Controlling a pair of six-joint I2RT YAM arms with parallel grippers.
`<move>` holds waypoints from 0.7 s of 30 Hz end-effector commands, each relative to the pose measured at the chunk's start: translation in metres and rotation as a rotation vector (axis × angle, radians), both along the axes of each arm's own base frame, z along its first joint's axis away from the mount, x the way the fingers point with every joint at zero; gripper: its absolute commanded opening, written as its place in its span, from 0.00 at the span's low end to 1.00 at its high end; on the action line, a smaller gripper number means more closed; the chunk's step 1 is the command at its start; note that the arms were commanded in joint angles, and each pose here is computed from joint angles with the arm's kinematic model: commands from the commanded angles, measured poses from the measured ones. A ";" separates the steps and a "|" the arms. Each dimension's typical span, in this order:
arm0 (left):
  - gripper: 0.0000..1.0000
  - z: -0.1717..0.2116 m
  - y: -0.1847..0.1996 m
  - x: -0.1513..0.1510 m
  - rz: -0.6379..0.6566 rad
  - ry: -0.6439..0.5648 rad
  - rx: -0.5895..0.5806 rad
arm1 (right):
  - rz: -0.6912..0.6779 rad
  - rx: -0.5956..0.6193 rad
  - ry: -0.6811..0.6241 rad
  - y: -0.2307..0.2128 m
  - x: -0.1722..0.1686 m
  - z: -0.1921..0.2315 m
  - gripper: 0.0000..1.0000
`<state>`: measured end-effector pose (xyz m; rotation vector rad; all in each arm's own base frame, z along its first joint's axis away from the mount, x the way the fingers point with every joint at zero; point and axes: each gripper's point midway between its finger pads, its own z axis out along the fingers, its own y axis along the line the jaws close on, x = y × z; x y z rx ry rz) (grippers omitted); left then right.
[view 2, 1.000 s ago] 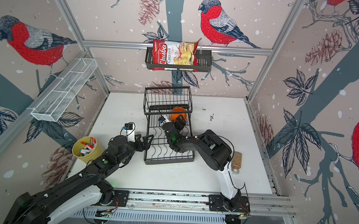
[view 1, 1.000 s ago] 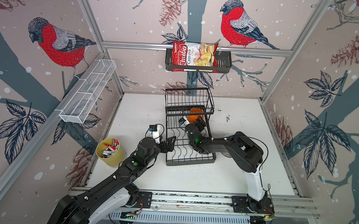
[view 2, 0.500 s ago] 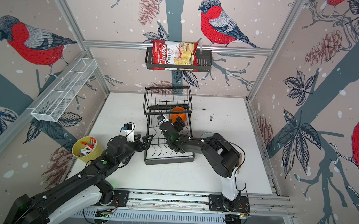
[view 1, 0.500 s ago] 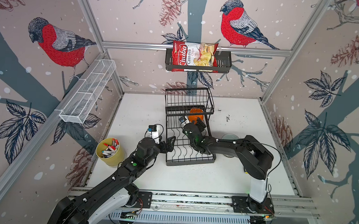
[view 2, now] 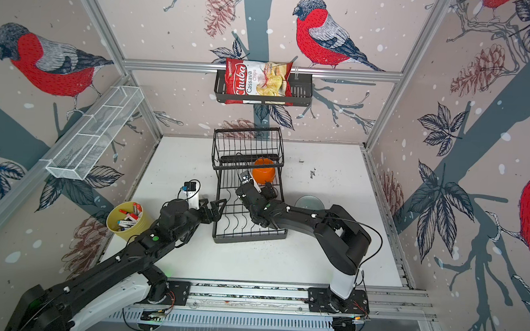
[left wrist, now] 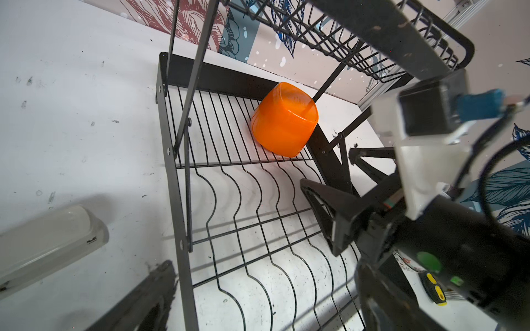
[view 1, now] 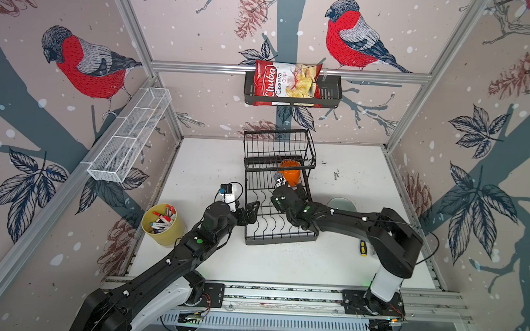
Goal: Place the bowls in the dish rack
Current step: 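Withdraw the right gripper from the rack while the left gripper reaches toward the patterned bowls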
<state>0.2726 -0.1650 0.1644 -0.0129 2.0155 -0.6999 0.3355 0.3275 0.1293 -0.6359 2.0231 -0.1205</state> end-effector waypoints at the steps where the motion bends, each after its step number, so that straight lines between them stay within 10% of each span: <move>1: 0.96 0.004 -0.001 0.002 -0.005 -0.003 0.002 | -0.045 0.074 0.063 -0.008 -0.011 0.002 0.90; 21: 0.95 0.004 -0.032 0.007 -0.118 0.051 -0.005 | -0.252 0.210 0.124 -0.080 -0.031 0.049 0.91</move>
